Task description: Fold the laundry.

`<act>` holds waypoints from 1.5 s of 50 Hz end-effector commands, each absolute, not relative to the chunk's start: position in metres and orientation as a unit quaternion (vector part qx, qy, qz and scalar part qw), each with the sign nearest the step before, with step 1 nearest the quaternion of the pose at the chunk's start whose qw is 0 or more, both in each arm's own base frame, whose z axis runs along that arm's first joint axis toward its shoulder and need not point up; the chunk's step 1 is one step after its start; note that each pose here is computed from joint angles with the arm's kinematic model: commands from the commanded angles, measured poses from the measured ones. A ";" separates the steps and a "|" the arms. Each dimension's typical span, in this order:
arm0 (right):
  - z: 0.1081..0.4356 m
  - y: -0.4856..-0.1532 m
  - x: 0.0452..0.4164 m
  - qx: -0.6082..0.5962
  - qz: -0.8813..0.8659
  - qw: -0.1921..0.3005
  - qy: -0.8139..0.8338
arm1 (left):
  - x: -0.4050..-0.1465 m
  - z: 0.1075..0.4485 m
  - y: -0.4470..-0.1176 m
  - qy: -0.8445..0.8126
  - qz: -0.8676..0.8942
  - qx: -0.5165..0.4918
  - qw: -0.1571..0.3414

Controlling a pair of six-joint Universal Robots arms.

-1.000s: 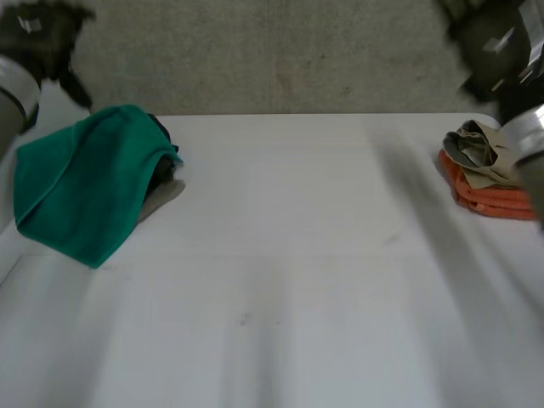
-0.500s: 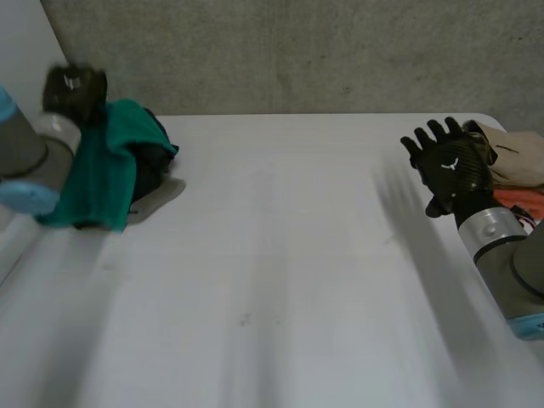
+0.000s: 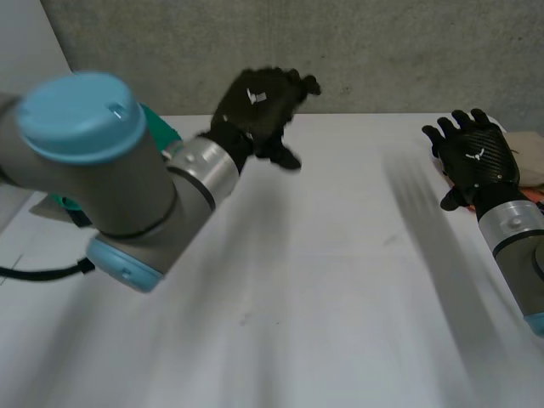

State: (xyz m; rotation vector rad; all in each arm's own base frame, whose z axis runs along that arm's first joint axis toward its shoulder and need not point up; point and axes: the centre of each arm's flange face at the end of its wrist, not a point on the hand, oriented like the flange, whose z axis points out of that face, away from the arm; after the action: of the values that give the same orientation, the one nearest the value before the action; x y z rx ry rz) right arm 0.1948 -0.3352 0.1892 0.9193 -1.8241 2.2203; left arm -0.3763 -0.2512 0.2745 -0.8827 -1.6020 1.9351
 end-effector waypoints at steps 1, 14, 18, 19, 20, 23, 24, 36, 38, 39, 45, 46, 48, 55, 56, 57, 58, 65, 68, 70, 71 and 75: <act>0.181 -0.342 0.190 0.302 0.727 0.065 -0.613 | -0.328 0.260 -0.318 -0.579 0.741 -0.334 0.069; 0.153 -0.334 0.206 0.334 0.697 0.051 -0.632 | -0.209 0.192 -0.438 -0.636 0.694 -0.327 -0.086; 0.149 -0.333 0.209 0.348 0.692 0.060 -0.629 | -0.197 0.166 -0.456 -0.646 0.679 -0.333 -0.105; 0.147 -0.332 0.209 0.351 0.691 0.062 -0.629 | -0.196 0.163 -0.459 -0.646 0.678 -0.333 -0.107; 0.147 -0.332 0.210 0.352 0.691 0.062 -0.628 | -0.195 0.159 -0.462 -0.647 0.677 -0.333 -0.109; 0.147 -0.331 0.211 0.354 0.690 0.066 -0.628 | -0.194 0.154 -0.471 -0.648 0.677 -0.327 -0.118; 0.148 -0.330 0.210 0.353 0.690 0.067 -0.629 | -0.194 0.163 -0.472 -0.643 0.684 -0.321 -0.125; 0.152 -0.328 0.209 0.345 0.692 0.070 -0.630 | -0.245 0.347 -0.406 -0.502 0.832 -0.235 -0.021; 0.151 -0.327 0.211 0.349 0.691 0.068 -0.629 | -0.254 0.371 -0.390 -0.479 0.845 -0.238 0.004; 0.151 -0.326 0.211 0.350 0.690 0.069 -0.630 | -0.258 0.382 -0.381 -0.467 0.851 -0.240 0.015; 0.155 -0.324 0.212 0.351 0.694 0.067 -0.625 | -0.297 0.435 -0.320 -0.399 0.878 -0.250 0.088; 0.156 -0.324 0.211 0.350 0.695 0.069 -0.624 | -0.303 0.437 -0.312 -0.394 0.878 -0.252 0.099; 0.158 -0.324 0.210 0.348 0.697 0.070 -0.623 | -0.321 0.436 -0.292 -0.391 0.873 -0.261 0.129; 0.169 -0.335 0.197 0.323 0.708 0.094 -0.621 | -0.377 0.379 -0.248 -0.454 0.810 -0.288 0.237; 0.170 -0.337 0.195 0.317 0.708 0.098 -0.623 | -0.391 0.354 -0.236 -0.482 0.782 -0.298 0.261; 0.172 -0.339 0.192 0.309 0.709 0.102 -0.626 | -0.396 0.340 -0.231 -0.497 0.766 -0.304 0.271; 0.175 -0.343 0.187 0.291 0.712 0.108 -0.630 | -0.402 0.325 -0.225 -0.512 0.750 -0.313 0.280; 0.182 -0.353 0.173 0.227 0.708 0.099 -0.661 | -0.423 0.215 -0.178 -0.623 0.611 -0.369 0.321; 0.181 -0.351 0.174 0.220 0.696 0.081 -0.679 | -0.419 0.217 -0.171 -0.623 0.599 -0.378 0.332; 0.180 -0.348 0.175 0.222 0.685 0.071 -0.690 | -0.413 0.227 -0.173 -0.615 0.607 -0.376 0.334; 0.180 -0.347 0.176 0.223 0.682 0.068 -0.693 | -0.405 0.243 -0.180 -0.606 0.625 -0.364 0.331; 0.184 -0.339 0.182 0.229 0.674 0.054 -0.700 | -0.379 0.278 -0.201 -0.586 0.670 -0.331 0.313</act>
State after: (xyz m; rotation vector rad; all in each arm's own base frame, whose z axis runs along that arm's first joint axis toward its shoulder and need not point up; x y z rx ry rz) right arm 0.1745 -0.3489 0.1814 0.6594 -2.0598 2.0667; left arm -0.4114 -0.1755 0.2291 -0.9642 -1.6133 1.5975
